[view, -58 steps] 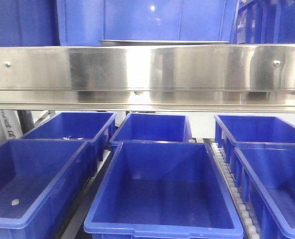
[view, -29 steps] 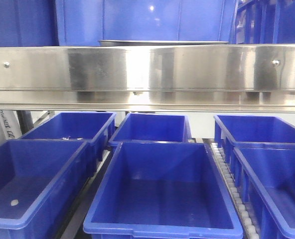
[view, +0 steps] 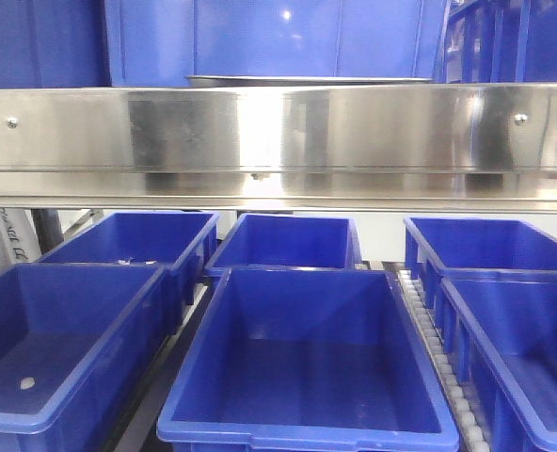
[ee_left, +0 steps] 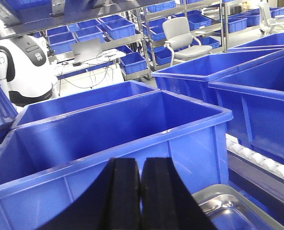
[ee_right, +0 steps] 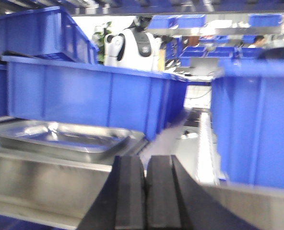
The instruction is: Stack silver trays without gaps
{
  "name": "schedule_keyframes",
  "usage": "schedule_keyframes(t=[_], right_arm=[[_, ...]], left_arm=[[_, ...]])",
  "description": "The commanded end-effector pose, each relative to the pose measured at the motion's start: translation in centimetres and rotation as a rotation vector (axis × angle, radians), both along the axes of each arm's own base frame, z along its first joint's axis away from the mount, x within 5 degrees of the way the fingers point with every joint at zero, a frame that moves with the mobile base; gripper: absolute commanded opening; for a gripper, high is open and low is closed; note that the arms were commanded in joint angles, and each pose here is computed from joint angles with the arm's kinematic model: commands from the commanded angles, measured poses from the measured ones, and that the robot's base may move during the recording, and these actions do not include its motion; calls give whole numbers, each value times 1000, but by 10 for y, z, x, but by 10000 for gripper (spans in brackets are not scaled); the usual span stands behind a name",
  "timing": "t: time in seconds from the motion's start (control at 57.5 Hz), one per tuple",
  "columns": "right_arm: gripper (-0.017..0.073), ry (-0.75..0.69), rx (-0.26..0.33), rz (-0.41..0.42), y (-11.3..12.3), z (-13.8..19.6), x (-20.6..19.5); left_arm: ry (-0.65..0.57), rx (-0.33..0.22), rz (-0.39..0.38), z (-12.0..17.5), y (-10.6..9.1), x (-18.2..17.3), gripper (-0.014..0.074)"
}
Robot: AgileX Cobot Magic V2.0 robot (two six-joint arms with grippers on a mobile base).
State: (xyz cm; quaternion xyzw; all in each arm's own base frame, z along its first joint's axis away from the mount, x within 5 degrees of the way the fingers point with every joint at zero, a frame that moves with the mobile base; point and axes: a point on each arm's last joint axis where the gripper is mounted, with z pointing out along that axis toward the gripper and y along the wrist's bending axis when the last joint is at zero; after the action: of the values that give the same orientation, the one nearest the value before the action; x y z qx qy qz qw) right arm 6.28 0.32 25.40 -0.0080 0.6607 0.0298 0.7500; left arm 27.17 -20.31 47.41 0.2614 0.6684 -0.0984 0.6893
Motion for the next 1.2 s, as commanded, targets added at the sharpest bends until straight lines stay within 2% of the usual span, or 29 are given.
schedule_keyframes(t=[0.0, 0.156, 0.382, 0.712, 0.799, 1.182], right_arm=[[-78, -27, -4, -32, -2, -11, -4], [-78, -39, -23, -54, -3, -27, -9], [-78, 54, -27, -46, -3, -42, -7], [-78, 51, -27, -45, -3, -42, -7], [-78, -9, -24, -51, -3, -36, -7], [-78, 1, -25, -50, -3, -37, -7]], left_arm=[[-13, -9, -9, 3, 1, -3, -6], [-13, -9, -9, 3, 1, -3, -6], [-15, -10, -10, 3, 1, -3, -6], [-15, -10, -10, 3, 1, -3, -6], [-15, -10, -10, 3, 1, -3, -6], [-15, -10, -10, 3, 1, -3, -6]])
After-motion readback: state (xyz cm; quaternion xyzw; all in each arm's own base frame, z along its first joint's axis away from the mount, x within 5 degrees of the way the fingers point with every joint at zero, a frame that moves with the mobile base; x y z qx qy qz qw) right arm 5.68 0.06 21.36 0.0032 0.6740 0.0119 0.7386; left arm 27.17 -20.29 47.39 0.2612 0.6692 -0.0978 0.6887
